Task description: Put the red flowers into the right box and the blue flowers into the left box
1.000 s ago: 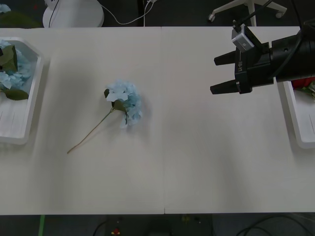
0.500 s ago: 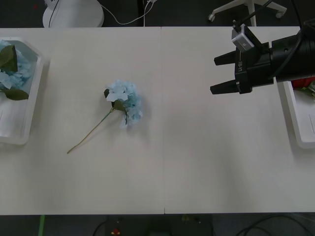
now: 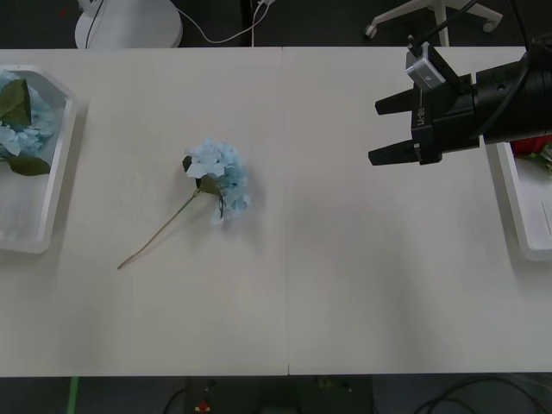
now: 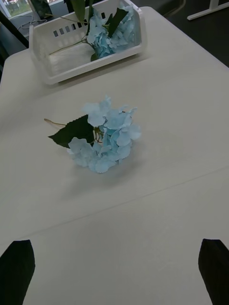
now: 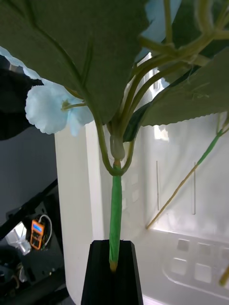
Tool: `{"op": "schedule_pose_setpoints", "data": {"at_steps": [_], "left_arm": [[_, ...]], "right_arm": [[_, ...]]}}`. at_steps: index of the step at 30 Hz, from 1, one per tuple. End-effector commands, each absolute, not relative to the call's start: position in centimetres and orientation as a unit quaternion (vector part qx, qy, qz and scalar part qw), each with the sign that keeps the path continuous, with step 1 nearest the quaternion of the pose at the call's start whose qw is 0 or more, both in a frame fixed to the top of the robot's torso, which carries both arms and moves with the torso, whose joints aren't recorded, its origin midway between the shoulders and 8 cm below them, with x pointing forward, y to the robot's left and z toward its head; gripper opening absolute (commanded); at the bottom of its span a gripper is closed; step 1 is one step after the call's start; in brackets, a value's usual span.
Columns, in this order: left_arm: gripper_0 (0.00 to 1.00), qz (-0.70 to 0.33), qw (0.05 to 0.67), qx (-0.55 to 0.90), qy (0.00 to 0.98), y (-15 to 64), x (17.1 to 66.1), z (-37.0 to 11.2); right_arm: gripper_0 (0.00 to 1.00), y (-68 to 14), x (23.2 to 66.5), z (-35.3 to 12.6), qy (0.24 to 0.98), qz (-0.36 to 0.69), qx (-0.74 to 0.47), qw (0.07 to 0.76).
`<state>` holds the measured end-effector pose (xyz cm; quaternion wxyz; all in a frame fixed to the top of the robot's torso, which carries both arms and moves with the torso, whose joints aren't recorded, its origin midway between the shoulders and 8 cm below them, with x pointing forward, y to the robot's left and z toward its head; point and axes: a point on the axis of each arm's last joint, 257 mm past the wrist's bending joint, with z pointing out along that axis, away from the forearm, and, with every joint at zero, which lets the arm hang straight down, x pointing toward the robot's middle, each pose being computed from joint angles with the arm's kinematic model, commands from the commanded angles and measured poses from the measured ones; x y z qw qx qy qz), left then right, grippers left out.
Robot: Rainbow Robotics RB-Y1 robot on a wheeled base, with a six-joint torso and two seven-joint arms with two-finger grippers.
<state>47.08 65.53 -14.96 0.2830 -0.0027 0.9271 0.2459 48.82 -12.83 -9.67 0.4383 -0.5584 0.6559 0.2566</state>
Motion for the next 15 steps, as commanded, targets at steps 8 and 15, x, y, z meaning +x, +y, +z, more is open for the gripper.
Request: {"op": "schedule_pose_setpoints", "data": {"at_steps": [8, 15], "left_arm": [[0.0, 0.282, 0.326, 0.047, 0.901, 64.7, 53.6, -12.5], [1.0, 0.295, 0.313, 0.085, 0.899, 64.7, 53.5, -12.5]], "right_arm": [[0.99, -11.4, 48.7, -6.9, 0.622, 0.248, -0.582, 0.462], [0.99, -11.4, 48.7, -6.9, 0.622, 0.248, -0.582, 0.462]]}}
